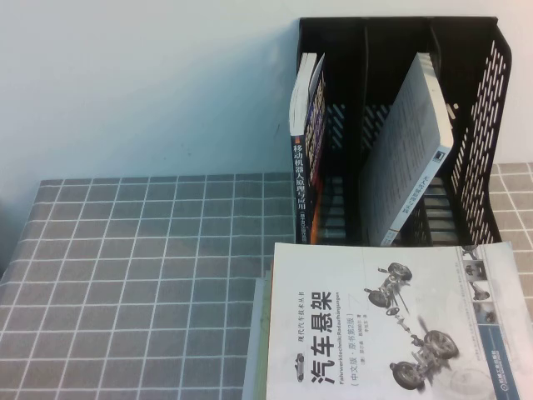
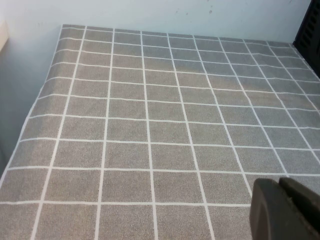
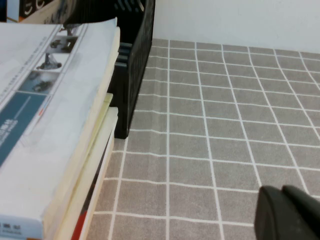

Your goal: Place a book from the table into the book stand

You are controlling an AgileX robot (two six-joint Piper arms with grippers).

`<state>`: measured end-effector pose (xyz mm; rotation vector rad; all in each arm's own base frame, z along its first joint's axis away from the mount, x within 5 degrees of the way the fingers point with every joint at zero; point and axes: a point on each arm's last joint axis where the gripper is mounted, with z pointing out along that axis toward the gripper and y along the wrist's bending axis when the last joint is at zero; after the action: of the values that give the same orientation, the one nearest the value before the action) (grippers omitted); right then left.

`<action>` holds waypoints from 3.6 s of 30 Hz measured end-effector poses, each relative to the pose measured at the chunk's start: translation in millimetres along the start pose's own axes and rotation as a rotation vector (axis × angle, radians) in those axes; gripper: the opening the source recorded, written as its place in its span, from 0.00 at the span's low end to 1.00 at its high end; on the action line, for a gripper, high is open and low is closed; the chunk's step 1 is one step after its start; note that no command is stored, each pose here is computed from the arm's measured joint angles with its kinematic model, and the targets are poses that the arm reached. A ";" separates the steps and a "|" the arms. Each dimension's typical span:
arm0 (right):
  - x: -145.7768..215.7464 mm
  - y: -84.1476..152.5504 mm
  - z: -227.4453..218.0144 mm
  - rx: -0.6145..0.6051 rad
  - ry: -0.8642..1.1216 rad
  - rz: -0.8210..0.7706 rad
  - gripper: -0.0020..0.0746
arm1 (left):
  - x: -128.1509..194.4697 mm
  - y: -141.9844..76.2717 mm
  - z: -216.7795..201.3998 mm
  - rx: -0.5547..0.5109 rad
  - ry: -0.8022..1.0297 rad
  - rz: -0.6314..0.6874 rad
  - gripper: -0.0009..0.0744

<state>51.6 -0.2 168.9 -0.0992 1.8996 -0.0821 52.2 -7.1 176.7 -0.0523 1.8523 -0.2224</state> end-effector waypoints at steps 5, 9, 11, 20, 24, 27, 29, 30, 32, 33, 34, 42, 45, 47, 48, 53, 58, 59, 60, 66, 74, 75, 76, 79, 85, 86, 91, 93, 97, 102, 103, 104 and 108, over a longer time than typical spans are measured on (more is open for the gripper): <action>0.0 0.0 0.0 0.000 0.000 0.000 0.02 | 0.0 0.0 0.0 0.000 0.000 0.000 0.01; 0.0 0.0 0.0 0.000 0.000 0.000 0.02 | 0.0 0.0 0.0 0.000 0.000 0.000 0.01; 0.0 0.0 0.0 0.000 0.000 0.000 0.02 | 0.0 0.0 0.0 0.000 0.000 0.000 0.01; 0.0 0.0 0.0 0.000 0.000 0.000 0.02 | 0.0 0.0 0.0 0.000 0.000 0.000 0.01; 0.0 0.0 0.0 0.000 0.000 0.000 0.02 | 0.0 0.0 0.0 0.000 0.000 0.000 0.01; 0.0 0.0 0.0 0.000 0.000 0.000 0.02 | 0.0 0.0 0.0 0.000 0.000 0.000 0.01; 0.0 0.0 0.0 0.000 0.000 0.000 0.02 | 0.0 0.0 0.0 0.000 0.000 0.000 0.01; 0.0 0.0 0.0 0.000 0.000 0.000 0.02 | 0.0 0.0 0.0 0.000 0.000 0.000 0.01; 0.0 0.0 0.0 0.000 0.000 0.000 0.02 | 0.0 0.0 0.0 0.000 0.000 0.000 0.01; 0.0 0.0 0.0 0.000 0.000 0.000 0.02 | 0.0 0.0 0.0 0.000 0.000 0.000 0.01; 0.0 0.0 0.0 0.000 0.000 0.000 0.02 | 0.0 0.0 0.0 0.000 0.000 0.000 0.01; 0.0 -0.2 0.0 0.002 0.000 -0.005 0.02 | 0.0 0.0 0.0 0.000 0.000 0.001 0.01; 0.0 -0.2 0.0 0.002 0.000 -0.005 0.02 | 0.0 0.0 0.0 0.000 0.000 0.001 0.01; 0.0 -0.2 0.0 0.002 0.000 -0.005 0.02 | 0.0 0.0 0.0 0.000 0.000 0.001 0.01; 0.0 -0.2 0.0 0.002 0.000 -0.005 0.02 | 0.0 0.0 0.0 0.000 0.000 0.001 0.01; 0.0 -0.2 0.0 0.002 0.000 -0.005 0.02 | 0.0 0.0 0.0 0.000 0.000 0.001 0.01; 0.0 -0.2 0.0 0.002 0.000 -0.005 0.02 | 0.0 0.0 0.0 0.000 0.000 0.001 0.01; 0.0 -0.2 0.0 0.002 0.000 -0.005 0.02 | 0.0 0.0 0.0 0.000 0.000 0.001 0.01; 0.0 -0.2 0.0 0.002 0.000 -0.005 0.02 | 0.0 0.0 0.0 0.000 0.000 0.001 0.01; 0.0 -0.2 0.0 0.002 0.000 -0.005 0.02 | 0.0 0.0 0.0 0.000 0.000 0.001 0.01; 0.0 -0.3 0.0 0.003 0.000 -0.006 0.02 | 0.0 0.0 0.0 0.000 0.000 0.029 0.01; 0.0 -0.4 0.0 0.004 0.001 -0.010 0.02 | 0.0 0.0 0.0 0.000 0.000 0.030 0.01; 0.1 -0.7 0.0 0.007 0.001 -0.017 0.02 | -0.2 0.0 0.0 -0.001 -0.002 0.031 0.01; -0.4 -1.5 0.0 0.016 -0.004 -0.036 0.02 | -2.0 -0.2 0.5 0.004 -0.034 0.037 0.01; -20.9 -3.4 -2.2 0.047 -0.239 -0.060 0.02 | -21.0 -3.2 -2.1 0.026 -0.252 0.102 0.01; -25.7 -3.8 -3.6 0.055 -0.294 -0.079 0.02 | -24.8 -3.9 -3.2 0.026 -0.296 0.142 0.01; -52.8 -5.6 -17.2 0.125 -0.623 -0.179 0.02 | -48.2 -12.7 -15.1 0.035 -0.603 0.382 0.01; -61.3 -6.1 -24.3 0.125 -0.746 -0.127 0.02 | -55.0 -15.7 -20.7 0.055 -0.704 0.381 0.01; -70.0 -7.1 -33.8 0.113 -0.891 -0.049 0.02 | -58.9 -16.8 -24.3 0.096 -0.758 0.285 0.01; -70.8 -8.6 -35.2 0.108 -0.911 0.003 0.02 | -59.1 -16.9 -24.5 0.137 -0.754 0.184 0.01; -70.8 -8.8 -35.2 0.108 -0.911 0.011 0.02 | -59.5 -17.1 -25.0 0.145 -0.759 0.171 0.01; -70.8 -9.1 -35.2 0.108 -0.911 0.018 0.02 | -60.2 -17.5 -25.8 0.154 -0.770 0.157 0.01; -73.3 -9.3 -33.6 0.098 -0.831 0.018 0.02 | -63.1 -14.5 -28.1 0.191 -0.796 -0.020 0.01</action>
<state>43.7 -1.1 249.8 -0.0385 1.0647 -0.1022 42.6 -8.3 246.6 -0.0215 1.0346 -0.3341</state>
